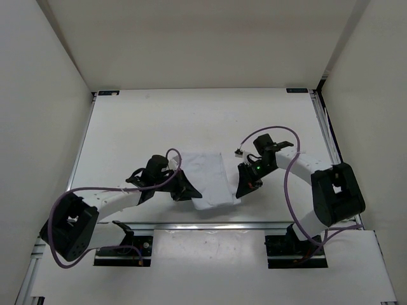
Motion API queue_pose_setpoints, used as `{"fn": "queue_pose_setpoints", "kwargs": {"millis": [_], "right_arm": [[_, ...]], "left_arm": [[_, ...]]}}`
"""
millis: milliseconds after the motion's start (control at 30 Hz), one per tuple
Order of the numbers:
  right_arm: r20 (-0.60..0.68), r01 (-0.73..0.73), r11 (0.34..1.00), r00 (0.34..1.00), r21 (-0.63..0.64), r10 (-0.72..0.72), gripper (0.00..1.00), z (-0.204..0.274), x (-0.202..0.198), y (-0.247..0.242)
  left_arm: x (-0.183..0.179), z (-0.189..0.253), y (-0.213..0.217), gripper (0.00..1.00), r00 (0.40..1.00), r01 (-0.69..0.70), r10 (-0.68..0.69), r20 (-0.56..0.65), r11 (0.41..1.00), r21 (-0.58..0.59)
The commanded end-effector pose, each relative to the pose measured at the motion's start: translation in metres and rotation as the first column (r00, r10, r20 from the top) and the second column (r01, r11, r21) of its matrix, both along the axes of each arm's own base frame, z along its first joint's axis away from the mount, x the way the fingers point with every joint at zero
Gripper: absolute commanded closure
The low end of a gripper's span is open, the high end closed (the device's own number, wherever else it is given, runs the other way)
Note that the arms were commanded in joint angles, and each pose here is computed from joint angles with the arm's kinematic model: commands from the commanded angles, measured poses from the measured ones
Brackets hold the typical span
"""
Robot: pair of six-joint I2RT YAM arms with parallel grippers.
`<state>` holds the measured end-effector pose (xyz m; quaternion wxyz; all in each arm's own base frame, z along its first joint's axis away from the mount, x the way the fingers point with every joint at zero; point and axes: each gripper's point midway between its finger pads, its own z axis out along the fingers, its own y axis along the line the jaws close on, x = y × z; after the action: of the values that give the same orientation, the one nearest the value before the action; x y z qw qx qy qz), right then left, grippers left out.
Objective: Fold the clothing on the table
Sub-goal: Fold the skirt
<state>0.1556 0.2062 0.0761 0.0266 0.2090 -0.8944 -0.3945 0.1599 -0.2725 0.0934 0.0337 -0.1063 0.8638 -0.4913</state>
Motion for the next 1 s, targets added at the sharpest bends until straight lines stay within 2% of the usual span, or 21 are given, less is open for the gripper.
{"fn": "queue_pose_setpoints", "kwargs": {"millis": [0, 167, 433, 733, 967], "right_arm": [[0.004, 0.002, 0.997, 1.000, 0.071, -0.002, 1.00, 0.015, 0.009, 0.000], [0.058, -0.008, 0.989, 0.998, 0.149, -0.001, 1.00, 0.038, 0.038, 0.012], [0.100, -0.038, 0.972, 0.995, 0.232, 0.015, 1.00, 0.064, 0.068, 0.032], [0.097, -0.044, 0.959, 0.995, 0.280, 0.017, 1.00, 0.069, 0.092, 0.049], [0.116, -0.027, 0.949, 0.993, 0.313, -0.010, 1.00, 0.079, 0.123, 0.053]], "left_arm": [[0.003, 0.013, 0.003, 0.92, 1.000, -0.017, 0.016, -0.003, 0.999, -0.048], [0.016, 0.025, -0.002, 0.85, 0.998, -0.055, 0.053, -0.019, 0.993, -0.102], [0.028, 0.029, 0.000, 0.59, 0.992, -0.112, 0.102, -0.080, 0.985, -0.133], [0.070, 0.048, 0.005, 0.48, 0.962, -0.247, 0.214, -0.169, 0.947, -0.204], [0.110, 0.079, -0.002, 0.52, 0.934, -0.337, 0.274, -0.230, 0.888, -0.314]]}}
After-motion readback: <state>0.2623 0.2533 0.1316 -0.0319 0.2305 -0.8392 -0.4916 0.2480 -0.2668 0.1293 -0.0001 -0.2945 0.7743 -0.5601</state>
